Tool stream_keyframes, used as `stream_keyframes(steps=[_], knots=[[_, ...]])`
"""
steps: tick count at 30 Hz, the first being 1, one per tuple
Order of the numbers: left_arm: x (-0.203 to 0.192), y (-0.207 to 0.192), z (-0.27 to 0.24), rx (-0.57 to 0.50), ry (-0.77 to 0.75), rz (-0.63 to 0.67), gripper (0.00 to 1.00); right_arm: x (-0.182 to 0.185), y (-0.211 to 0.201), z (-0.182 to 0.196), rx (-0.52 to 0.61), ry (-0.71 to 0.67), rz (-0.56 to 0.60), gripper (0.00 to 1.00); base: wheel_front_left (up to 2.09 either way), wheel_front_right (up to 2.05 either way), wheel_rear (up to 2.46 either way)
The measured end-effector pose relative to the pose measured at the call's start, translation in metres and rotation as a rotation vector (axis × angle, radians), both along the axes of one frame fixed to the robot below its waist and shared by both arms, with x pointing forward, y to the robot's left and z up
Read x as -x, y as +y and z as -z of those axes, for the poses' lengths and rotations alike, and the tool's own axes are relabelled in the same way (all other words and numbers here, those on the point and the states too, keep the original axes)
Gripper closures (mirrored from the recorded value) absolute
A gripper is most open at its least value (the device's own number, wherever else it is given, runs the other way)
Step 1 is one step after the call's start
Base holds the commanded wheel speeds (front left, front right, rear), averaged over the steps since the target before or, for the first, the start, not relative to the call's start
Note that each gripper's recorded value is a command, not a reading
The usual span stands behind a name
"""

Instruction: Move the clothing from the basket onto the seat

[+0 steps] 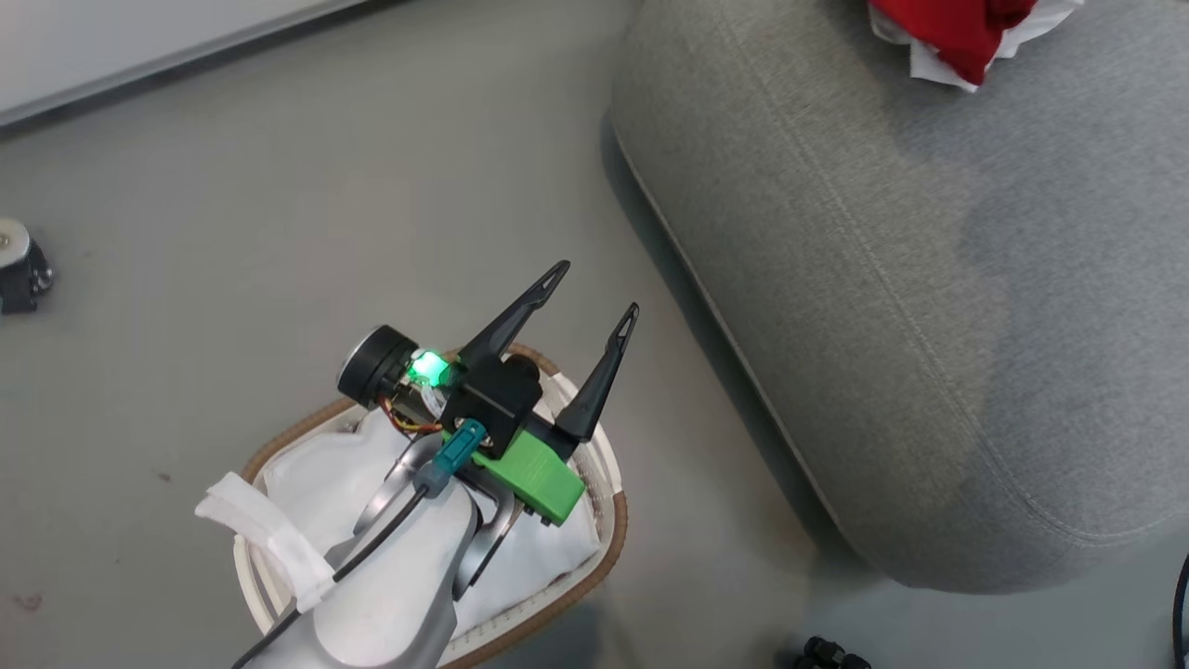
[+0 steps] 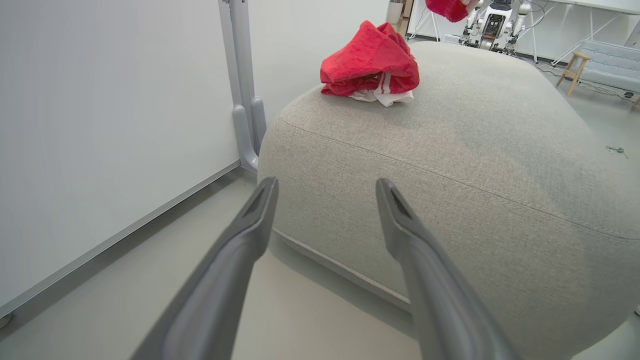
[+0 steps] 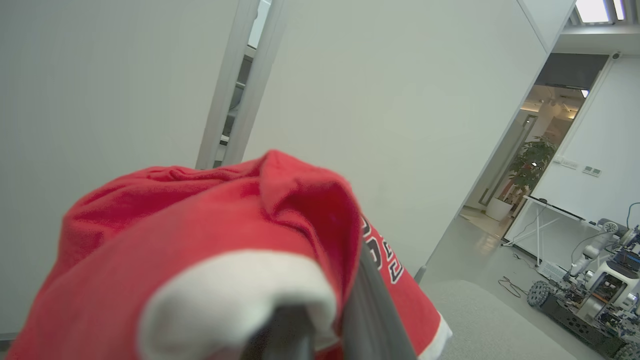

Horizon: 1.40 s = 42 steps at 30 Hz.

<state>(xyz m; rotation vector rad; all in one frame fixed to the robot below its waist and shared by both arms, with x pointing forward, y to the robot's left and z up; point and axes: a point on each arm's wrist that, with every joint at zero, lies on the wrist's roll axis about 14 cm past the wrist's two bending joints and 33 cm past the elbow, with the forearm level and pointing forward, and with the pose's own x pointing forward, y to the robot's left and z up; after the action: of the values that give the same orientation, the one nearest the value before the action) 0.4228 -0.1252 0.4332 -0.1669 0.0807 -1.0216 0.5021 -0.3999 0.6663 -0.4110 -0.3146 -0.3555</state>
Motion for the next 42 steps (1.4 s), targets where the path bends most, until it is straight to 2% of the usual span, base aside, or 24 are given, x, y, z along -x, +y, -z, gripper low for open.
stream_keyframes(steps=[4,6,12,16,18,19,21,22,23,24,31,42], knots=[[-0.014,0.009,0.018,-0.013,0.016,-0.02,0.0,-0.028,-0.028,-0.004,-0.054,-0.02,0.051,1.0,0.0,0.0,0.0],[-0.02,0.012,0.027,-0.019,0.023,-0.029,0.0,-0.043,-0.036,0.009,-0.081,0.003,0.068,1.0,0.0,0.0,0.0],[-0.034,0.024,0.052,-0.039,0.05,-0.057,0.0,-0.074,-0.033,0.104,-0.112,0.22,0.087,1.0,0.0,0.0,0.0],[-0.039,0.034,0.068,-0.054,0.078,-0.086,0.0,-0.073,-0.02,0.175,-0.191,0.339,0.087,1.0,0.0,0.0,0.0],[-0.04,0.038,0.074,-0.062,0.09,-0.097,0.0,-0.07,-0.017,0.196,-0.24,0.357,0.095,1.0,0.0,0.0,0.0],[-0.041,0.041,0.077,-0.067,0.094,-0.105,0.0,-0.068,-0.016,0.203,-0.267,0.353,0.101,0.9,0.0,0.0,0.0],[-0.043,0.044,0.079,-0.074,0.097,-0.117,0.0,-0.065,-0.012,0.211,-0.286,0.358,0.1,0.62,0.0,0.0,0.0],[-0.044,0.046,0.08,-0.075,0.098,-0.12,0.0,-0.062,-0.011,0.214,-0.286,0.363,0.099,0.44,0.0,0.0,0.0],[-0.045,0.047,0.08,-0.075,0.101,-0.123,0.0,-0.058,-0.01,0.216,-0.289,0.366,0.1,0.08,0.0,0.0,0.0],[-0.044,0.047,0.08,-0.075,0.102,-0.123,0.0,-0.055,-0.01,0.216,-0.295,0.365,0.102,0.0,0.0,0.0,0.0],[-0.038,0.047,0.076,-0.077,0.119,-0.131,0.0,-0.029,-0.004,0.217,-0.294,0.387,0.085,0.0,0.0,0.0,0.0],[-0.035,0.06,0.028,-0.033,0.081,-0.226,0.0,0.015,0.02,0.211,-0.253,0.451,0.007,0.0,0.0,0.0,0.0]])
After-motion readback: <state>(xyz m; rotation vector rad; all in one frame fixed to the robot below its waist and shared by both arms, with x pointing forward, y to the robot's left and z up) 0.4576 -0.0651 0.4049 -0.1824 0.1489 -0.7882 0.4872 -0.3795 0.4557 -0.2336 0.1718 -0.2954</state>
